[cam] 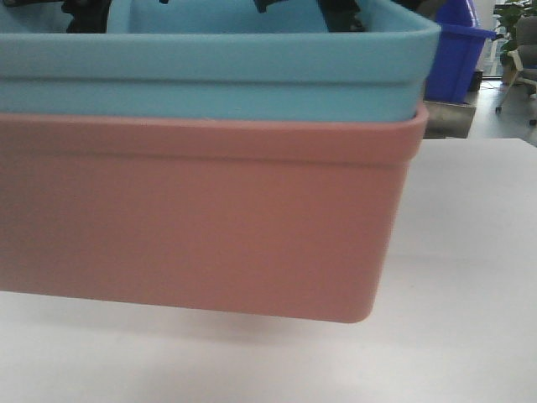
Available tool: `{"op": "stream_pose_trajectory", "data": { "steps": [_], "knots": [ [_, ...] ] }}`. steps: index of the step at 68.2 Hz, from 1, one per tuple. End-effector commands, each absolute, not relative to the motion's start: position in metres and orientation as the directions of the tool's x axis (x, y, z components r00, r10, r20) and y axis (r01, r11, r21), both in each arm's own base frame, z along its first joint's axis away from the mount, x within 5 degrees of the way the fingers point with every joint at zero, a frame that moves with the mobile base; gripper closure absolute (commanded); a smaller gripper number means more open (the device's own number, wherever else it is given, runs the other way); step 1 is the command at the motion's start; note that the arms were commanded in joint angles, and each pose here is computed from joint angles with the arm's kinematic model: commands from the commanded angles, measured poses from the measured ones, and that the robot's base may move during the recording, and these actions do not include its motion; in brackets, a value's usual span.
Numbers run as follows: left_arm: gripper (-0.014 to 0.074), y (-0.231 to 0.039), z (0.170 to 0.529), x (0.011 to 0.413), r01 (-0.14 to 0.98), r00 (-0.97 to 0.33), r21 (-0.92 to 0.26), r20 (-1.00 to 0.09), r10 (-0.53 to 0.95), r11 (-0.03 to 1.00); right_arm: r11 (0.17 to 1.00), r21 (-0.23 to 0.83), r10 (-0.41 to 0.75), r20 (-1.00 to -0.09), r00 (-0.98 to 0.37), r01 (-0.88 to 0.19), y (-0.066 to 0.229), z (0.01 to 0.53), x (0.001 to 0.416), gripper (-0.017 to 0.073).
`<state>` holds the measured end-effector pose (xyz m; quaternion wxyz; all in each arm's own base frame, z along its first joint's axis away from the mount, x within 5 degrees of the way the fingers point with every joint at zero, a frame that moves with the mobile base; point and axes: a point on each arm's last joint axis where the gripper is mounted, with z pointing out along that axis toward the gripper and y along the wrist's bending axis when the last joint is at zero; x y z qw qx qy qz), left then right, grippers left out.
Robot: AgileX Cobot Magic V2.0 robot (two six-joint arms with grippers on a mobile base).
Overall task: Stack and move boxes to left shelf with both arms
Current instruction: 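Hold the stacked bins with both grippers while the base turns away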
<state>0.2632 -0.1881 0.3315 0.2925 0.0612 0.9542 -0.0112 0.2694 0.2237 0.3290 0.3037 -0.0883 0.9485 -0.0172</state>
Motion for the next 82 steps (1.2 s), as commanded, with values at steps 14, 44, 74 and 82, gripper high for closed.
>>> {"op": "stream_pose_trajectory", "data": {
  "steps": [14,44,74,82],
  "knots": [
    [0.0605,-0.2205,0.3743,0.2473,0.302,-0.698,-0.233,-0.715,0.048,0.924,0.940,0.162,-0.073,-0.763,-0.642,-0.299,0.2517,0.3690,0.2676,0.0503],
    [0.0605,-0.2220,0.3725,0.2475,0.299,-0.708,-0.245,-0.705,0.042,0.922,0.942,0.159,-0.074,-0.760,-0.646,-0.295,0.2510,0.3685,0.2677,0.0503],
    [0.0605,-0.2219,0.3724,0.2474,0.298,-0.709,-0.244,-0.704,0.043,0.923,0.943,0.158,-0.073,-0.759,-0.647,-0.292,0.2502,0.3684,0.2682,0.0503],
    [0.0605,-0.2219,0.3724,0.2474,0.298,-0.709,-0.244,-0.704,0.043,0.923,0.943,0.158,-0.073,-0.759,-0.647,-0.292,0.2502,0.3684,0.2682,0.0503]
  ]
}}
